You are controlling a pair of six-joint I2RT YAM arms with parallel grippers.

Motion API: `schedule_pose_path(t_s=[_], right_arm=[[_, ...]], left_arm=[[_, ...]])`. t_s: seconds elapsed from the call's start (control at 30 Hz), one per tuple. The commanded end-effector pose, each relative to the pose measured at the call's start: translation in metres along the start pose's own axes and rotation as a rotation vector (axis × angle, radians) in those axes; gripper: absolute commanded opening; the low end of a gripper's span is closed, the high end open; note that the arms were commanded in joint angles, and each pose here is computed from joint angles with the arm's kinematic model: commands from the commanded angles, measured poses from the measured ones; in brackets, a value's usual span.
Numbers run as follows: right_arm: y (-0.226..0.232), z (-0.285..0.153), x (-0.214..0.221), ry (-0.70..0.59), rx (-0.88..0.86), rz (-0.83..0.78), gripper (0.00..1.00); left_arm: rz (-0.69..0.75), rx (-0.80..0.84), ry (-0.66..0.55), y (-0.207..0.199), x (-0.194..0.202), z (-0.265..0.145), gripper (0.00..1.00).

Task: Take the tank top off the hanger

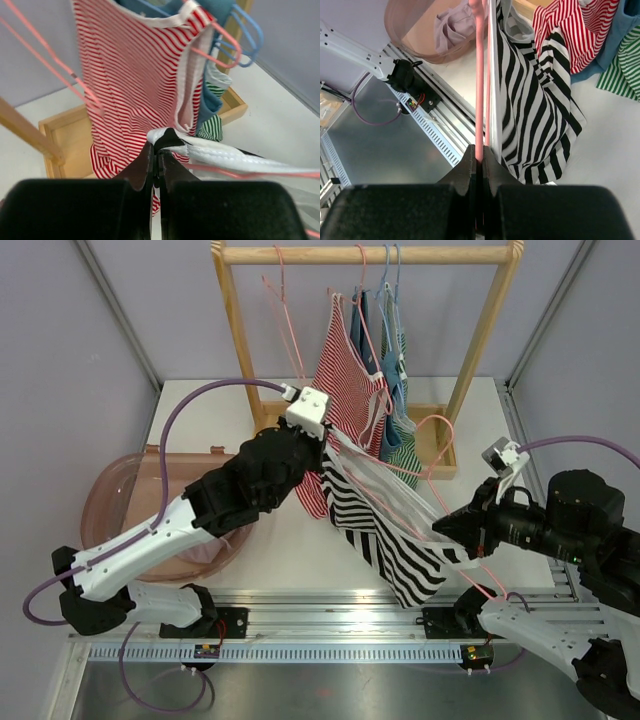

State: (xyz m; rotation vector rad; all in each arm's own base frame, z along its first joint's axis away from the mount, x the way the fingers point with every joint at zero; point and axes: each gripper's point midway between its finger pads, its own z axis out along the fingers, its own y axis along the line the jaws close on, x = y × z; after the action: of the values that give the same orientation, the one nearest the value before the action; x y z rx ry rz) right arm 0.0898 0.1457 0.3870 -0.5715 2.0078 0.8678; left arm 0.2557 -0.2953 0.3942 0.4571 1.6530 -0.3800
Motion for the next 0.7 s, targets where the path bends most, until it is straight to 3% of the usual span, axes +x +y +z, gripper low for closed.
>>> schedule_pose_path(t_s=[0.0, 0.23, 0.3, 0.47, 0.57, 0.6, 0.67], right_arm=[[0.012, -0.016, 0.0, -0.061, -0.072, -0.068, 0.0], [0.025, -0.046, 0.003, -0.207, -0.158, -0.145, 0.0], [0.031, -0.053, -0.007, -0.291, -0.186, -0.174, 0.0], [0.047, -0.048, -0.018, -0.474, -0.32, -0.207, 0.0], [0.057, -0.043, -0.038, -0.624, -0.395, -0.203, 0.0], [0.065, -0.052, -0.056, -0.729, -0.436, -0.227, 0.0], [0.064, -0.03, -0.067, -0.795, -0.473, -0.211, 0.0]], left_arm=[[-0.147, -0.216, -0.043, 0.061, -0.014, -0.015, 0.0], [-0.275, -0.261, -0.016, 0.089, 0.004, -0.022, 0.0], [-0.304, -0.192, 0.019, 0.077, 0.008, -0.025, 0.0], [-0.398, 0.264, -0.033, 0.008, -0.012, -0.057, 0.0], [-0.422, 0.458, 0.0, -0.027, 0.002, -0.076, 0.0], [-0.427, 0.51, -0.025, -0.034, -0.004, -0.085, 0.0], [-0.415, 0.61, -0.009, -0.054, 0.009, -0.099, 0.0]])
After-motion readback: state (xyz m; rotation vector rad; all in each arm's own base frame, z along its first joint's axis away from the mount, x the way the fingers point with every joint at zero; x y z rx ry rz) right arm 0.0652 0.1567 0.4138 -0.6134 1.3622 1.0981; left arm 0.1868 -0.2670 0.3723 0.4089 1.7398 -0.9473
